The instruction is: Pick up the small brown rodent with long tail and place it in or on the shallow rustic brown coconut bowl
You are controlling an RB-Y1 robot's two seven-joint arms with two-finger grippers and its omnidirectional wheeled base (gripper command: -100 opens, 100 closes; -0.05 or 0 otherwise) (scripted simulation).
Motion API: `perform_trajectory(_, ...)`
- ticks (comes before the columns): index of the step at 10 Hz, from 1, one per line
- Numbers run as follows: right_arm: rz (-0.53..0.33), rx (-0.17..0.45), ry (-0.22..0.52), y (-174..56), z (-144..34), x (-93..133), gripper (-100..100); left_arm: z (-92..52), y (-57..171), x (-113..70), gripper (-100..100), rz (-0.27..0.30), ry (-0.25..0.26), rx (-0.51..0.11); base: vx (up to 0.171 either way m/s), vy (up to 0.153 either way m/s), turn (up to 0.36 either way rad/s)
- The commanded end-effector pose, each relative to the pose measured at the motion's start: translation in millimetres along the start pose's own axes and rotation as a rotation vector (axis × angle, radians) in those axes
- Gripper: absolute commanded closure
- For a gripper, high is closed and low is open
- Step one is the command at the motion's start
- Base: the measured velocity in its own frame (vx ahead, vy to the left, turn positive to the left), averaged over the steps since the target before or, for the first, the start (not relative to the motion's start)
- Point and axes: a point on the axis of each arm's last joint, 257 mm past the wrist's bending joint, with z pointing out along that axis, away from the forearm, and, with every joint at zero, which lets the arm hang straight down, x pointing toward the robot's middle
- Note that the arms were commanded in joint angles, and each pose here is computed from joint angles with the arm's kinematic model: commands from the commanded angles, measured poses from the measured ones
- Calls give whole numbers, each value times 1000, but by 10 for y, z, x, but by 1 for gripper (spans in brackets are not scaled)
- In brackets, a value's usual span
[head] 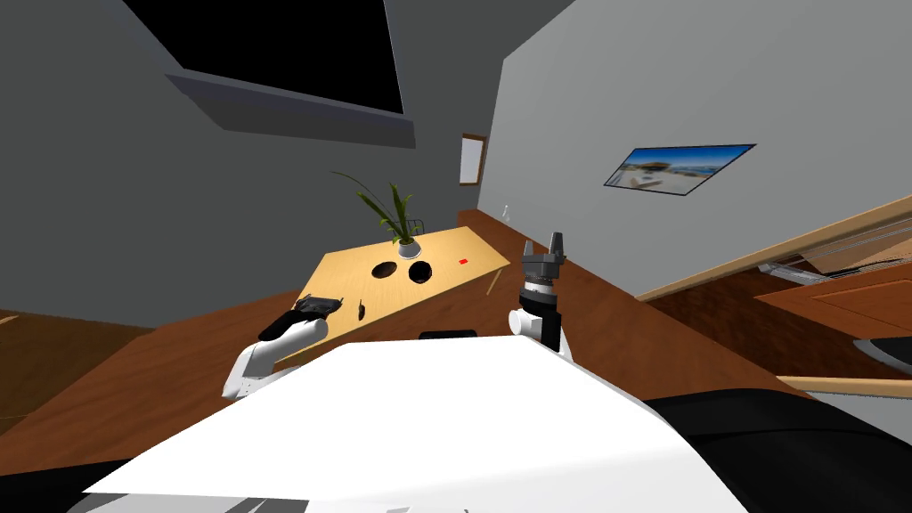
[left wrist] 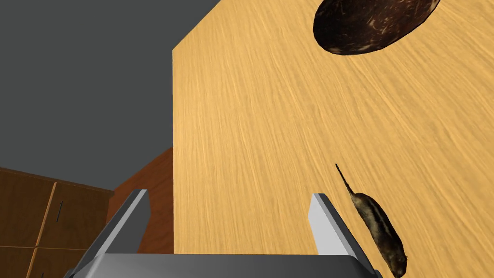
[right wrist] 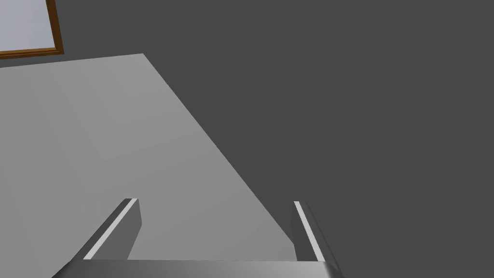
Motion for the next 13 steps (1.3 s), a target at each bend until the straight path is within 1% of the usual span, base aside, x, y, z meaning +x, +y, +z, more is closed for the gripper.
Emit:
perform_trajectory(1,0,0,0,0,0,0,0,71,17,-246,-100,-75,-71,-23,35,-14,-157)
perform_trajectory(2,0,0,0,0,0,0,0,68,58,-294,-100,-90,-89,-37,24,-7,-95)
perform_trajectory(3,0,0,0,0,0,0,0,104,101,-523,-100,-151,-149,-55,21,0,-167)
perform_trajectory(4,0,0,0,0,0,0,0,99,121,-544,-100,-163,-158,-61,17,8,-98)
perform_trajectory(5,0,0,0,0,0,0,0,115,188,-772,-100,-226,-223,-83,15,10,-169)
perform_trajectory(6,0,0,0,0,0,0,0,115,194,-780,-100,-234,-226,-83,12,12,-87)
perform_trajectory(7,0,0,0,0,0,0,0,118,273,-999,-100,-299,-289,-104,14,12,-154)
perform_trajectory(8,0,0,0,0,0,0,0,117,276,-1002,-100,-304,-291,-104,12,15,-115)
perform_trajectory(9,0,0,0,0,0,0,0,107,363,-1208,-100,-370,-354,-124,10,20,-186)
perform_trajectory(10,0,0,0,0,0,0,0,107,363,-1208,-100,-372,-354,-123,7,23,-87)
perform_trajectory(11,0,0,0,0,0,0,0,87,454,-1397,-100,-438,-415,-141,4,20,-196)
perform_trajectory(12,0,0,0,0,0,0,0,74,504,-1521,-100,-485,-457,-151,4,33,-221)
perform_trajectory(13,0,0,0,0,0,0,0,59,547,-1569,-100,-501,-473,-156,2,30,-96)
